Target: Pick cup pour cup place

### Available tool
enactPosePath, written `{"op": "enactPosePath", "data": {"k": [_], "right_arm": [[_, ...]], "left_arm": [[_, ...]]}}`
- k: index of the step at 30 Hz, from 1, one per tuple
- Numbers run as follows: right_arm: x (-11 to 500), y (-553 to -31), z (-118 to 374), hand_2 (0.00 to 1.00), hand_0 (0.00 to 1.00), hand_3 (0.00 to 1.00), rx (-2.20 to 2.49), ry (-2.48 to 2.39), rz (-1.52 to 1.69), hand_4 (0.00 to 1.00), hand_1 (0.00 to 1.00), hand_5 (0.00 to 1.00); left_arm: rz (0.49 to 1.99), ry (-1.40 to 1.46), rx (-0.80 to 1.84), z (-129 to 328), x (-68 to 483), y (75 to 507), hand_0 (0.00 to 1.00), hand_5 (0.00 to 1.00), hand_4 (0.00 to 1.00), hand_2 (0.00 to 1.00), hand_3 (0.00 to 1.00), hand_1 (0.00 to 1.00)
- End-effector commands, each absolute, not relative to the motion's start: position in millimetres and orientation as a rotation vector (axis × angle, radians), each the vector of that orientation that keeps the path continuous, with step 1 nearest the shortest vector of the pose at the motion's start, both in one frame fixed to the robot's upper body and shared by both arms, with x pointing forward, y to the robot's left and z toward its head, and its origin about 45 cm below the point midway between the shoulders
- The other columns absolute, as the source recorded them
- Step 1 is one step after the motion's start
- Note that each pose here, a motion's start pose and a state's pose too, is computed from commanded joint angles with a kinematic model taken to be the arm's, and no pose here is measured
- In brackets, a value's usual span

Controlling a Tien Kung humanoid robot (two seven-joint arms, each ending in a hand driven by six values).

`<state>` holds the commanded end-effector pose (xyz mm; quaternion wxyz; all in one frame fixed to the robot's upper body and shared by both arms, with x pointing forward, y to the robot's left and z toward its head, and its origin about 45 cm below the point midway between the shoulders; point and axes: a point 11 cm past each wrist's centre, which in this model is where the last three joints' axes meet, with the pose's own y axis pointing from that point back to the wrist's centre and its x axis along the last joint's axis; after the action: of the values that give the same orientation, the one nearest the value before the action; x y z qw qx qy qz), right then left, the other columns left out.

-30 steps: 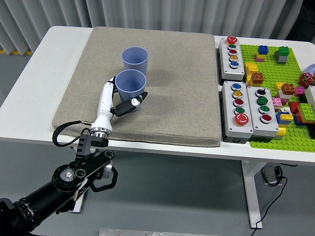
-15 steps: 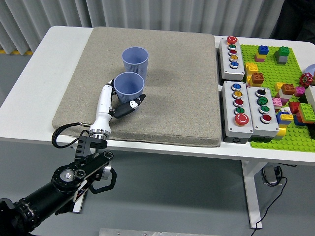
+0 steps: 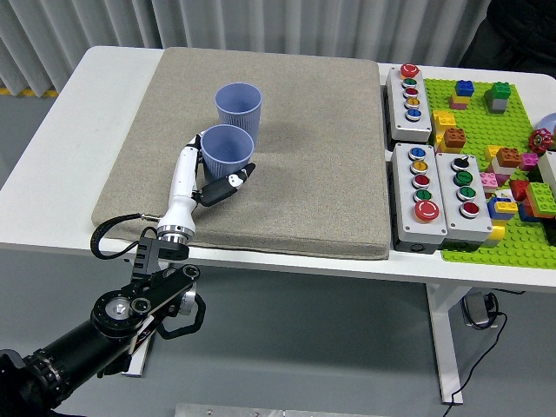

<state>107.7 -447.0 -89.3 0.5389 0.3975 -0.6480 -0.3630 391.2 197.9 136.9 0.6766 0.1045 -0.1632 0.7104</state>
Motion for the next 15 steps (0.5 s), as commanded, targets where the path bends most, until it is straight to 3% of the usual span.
{"op": "enactPosePath", "data": {"k": [11, 12, 15], "right_arm": [[103.4, -447.0, -90.3, 0.670, 0.700, 0.635, 0.942, -1.532, -0.865, 0.060, 0.706, 0.311], [103.2, -447.0, -90.4, 0.669, 0.700, 0.636, 0.942, -1.532, -0.865, 0.059, 0.706, 0.308], [103.0, -446.9, -90.4, 0.669, 0.700, 0.636, 0.942, -1.531, -0.866, 0.059, 0.706, 0.308]], "left_arm": [[1.598, -0.364, 0.242, 133.8, 388.1, 199.3, 0.619, 0.327, 0.914, 0.819, 0.823, 0.656], [1.597, -0.368, 0.241, 134.2, 388.0, 199.2, 0.656, 0.381, 0.955, 0.854, 0.876, 0.697], [1.580, -0.380, 0.238, 135.7, 388.2, 197.5, 0.656, 0.381, 0.955, 0.854, 0.876, 0.697]]}}
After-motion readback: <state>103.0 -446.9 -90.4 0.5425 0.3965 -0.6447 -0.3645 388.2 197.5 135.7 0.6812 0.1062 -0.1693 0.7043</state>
